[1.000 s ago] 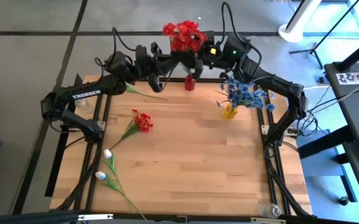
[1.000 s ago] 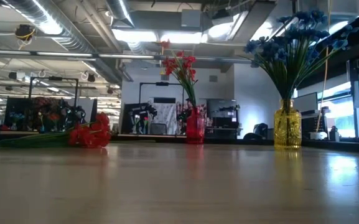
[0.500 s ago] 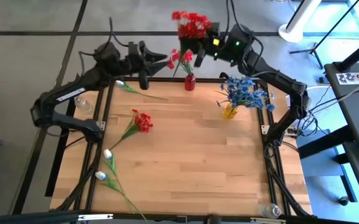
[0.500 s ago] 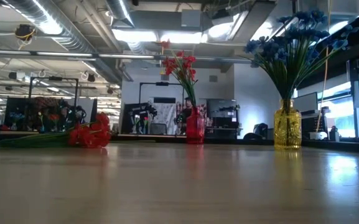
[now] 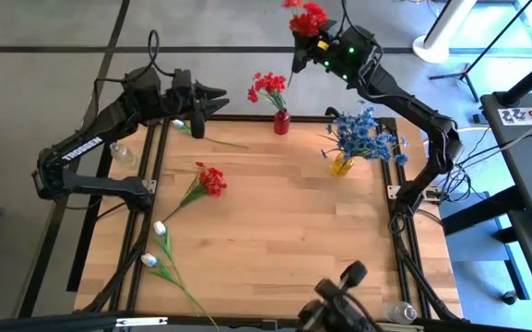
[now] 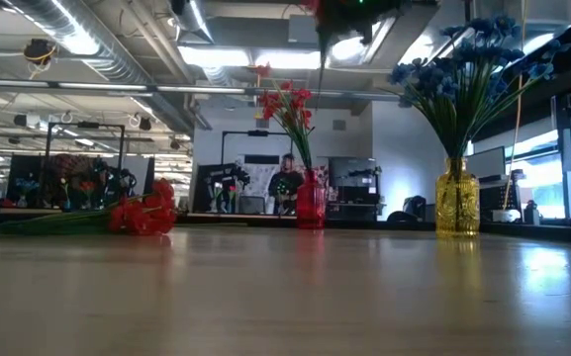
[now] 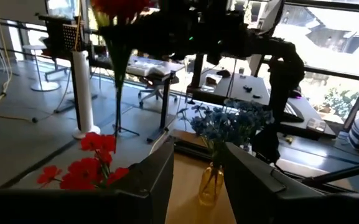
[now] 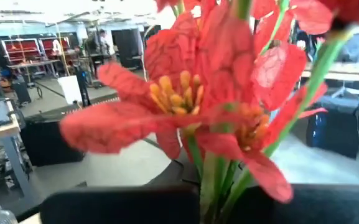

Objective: Sort flowers into vase by color
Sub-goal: Put the bottom red flowers into the red vase

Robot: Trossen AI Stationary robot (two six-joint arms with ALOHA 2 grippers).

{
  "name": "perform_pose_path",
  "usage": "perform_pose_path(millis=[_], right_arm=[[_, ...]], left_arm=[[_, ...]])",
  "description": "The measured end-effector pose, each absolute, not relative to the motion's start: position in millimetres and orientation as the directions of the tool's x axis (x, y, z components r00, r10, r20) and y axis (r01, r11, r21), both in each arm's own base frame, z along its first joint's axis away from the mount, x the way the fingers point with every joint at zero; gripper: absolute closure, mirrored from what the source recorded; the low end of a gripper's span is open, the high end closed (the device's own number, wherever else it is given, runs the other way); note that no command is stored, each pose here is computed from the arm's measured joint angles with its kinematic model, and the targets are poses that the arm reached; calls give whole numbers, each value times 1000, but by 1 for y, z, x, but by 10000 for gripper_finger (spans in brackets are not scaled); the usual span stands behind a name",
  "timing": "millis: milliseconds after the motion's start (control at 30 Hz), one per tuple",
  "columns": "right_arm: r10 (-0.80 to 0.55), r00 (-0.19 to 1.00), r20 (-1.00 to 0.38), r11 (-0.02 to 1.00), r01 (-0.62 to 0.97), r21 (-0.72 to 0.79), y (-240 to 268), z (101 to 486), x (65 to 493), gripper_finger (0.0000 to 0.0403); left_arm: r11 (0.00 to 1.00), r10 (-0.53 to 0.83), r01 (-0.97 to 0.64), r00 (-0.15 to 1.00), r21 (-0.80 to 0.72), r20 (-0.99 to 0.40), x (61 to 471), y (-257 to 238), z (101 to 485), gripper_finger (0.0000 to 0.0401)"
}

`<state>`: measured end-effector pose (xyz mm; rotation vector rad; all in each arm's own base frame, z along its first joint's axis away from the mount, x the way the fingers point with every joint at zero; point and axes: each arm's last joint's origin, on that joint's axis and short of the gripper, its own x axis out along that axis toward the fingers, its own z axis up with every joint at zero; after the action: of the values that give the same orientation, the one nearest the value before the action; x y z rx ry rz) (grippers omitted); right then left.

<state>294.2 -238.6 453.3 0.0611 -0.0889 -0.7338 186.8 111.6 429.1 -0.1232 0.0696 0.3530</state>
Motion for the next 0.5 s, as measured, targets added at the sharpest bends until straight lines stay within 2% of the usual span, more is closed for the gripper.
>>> perform_pose_path(millis=[167, 267, 500], right_arm=[[-704, 710, 34, 707, 696, 125, -258, 411, 292, 397], [-728, 680, 91, 686, 716, 134, -261, 394, 292, 398], [-724, 687, 66, 685, 705, 183, -262, 361, 297, 399]], left_arm=[[936, 323, -333, 941, -115, -97, 190, 108, 428, 270], [930, 340, -350, 935, -113, -97, 191, 107, 428, 270], [922, 348, -359, 932, -142, -98, 192, 105, 428, 270]])
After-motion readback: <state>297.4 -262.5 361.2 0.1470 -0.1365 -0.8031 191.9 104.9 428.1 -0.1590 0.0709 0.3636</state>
